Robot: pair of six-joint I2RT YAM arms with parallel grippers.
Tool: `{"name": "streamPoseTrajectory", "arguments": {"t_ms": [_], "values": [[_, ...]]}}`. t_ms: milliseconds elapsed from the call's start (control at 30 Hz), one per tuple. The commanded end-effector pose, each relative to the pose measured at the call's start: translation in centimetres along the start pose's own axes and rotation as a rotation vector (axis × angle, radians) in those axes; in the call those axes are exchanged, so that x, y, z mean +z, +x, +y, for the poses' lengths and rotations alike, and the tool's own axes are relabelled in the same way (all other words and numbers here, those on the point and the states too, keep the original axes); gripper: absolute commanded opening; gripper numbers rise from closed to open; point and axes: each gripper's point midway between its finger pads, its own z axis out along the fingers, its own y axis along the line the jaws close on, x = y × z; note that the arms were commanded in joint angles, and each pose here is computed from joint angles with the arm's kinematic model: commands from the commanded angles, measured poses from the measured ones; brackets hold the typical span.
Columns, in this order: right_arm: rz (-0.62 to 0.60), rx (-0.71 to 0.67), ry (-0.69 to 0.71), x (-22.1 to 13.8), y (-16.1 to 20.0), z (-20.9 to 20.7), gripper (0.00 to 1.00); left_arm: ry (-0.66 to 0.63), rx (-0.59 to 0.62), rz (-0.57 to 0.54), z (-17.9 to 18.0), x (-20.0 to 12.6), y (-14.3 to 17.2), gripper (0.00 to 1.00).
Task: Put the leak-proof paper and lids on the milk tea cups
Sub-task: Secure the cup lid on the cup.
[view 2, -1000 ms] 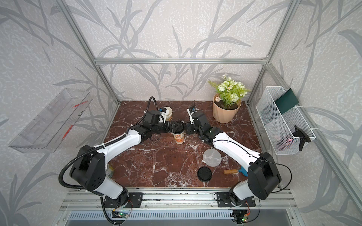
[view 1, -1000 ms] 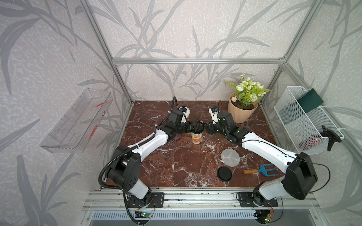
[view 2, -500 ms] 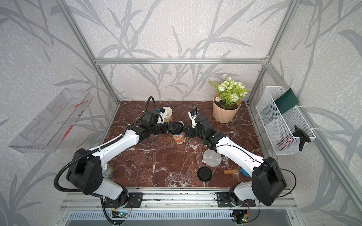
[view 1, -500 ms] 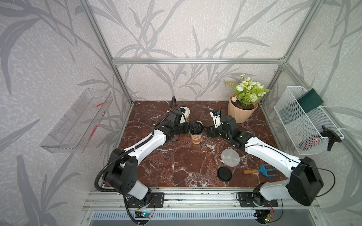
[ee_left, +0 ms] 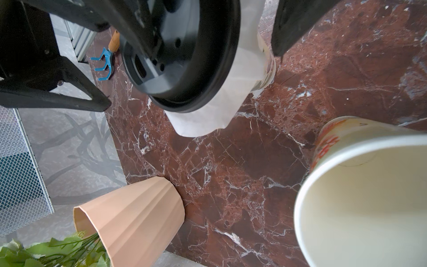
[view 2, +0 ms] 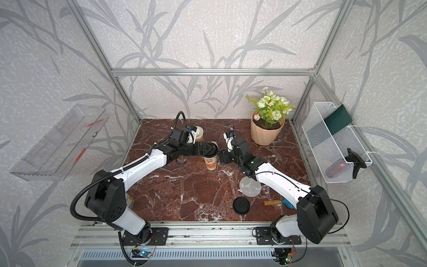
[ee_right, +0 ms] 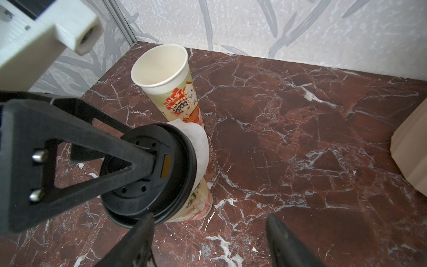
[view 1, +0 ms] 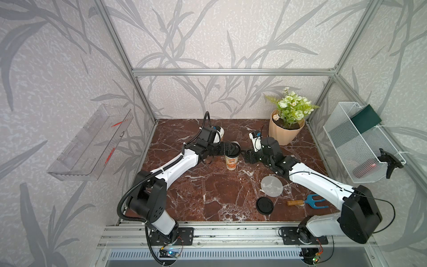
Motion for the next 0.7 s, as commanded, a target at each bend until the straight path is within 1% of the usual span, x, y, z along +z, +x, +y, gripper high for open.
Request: {"name": "streamPoseTrajectory", "arguments": {"t_ms": [0,167,267,400,567,667], "values": [[-0.057,0.017,-0.03,-0.4,-2.0,0.6,0.77,-0.051,-0.035,0.079,2.4,1.5,2.6,0.77],[-0.073,0.04,-0.023,0.6,-3.7,0.9,0.76,-0.039,-0.072,0.117,3.3,2.7,4.2,0.72],[-0.045,0.057,-0.006,2.0,-3.7,0.7,0.75,-0.034,-0.086,0.124,3.7,3.1,5.0,0.69],[0.006,0.095,0.052,3.8,-1.9,-0.5,0.72,-0.026,-0.098,0.122,3.8,3.0,5.6,0.66],[0.058,0.117,0.083,4.8,0.5,-1.4,0.69,-0.006,-0.098,0.109,3.4,2.3,5.6,0.66],[0.09,0.112,0.096,5.1,2.2,-1.8,0.67,0.032,-0.092,0.08,2.1,1.4,4.4,0.71]]}}
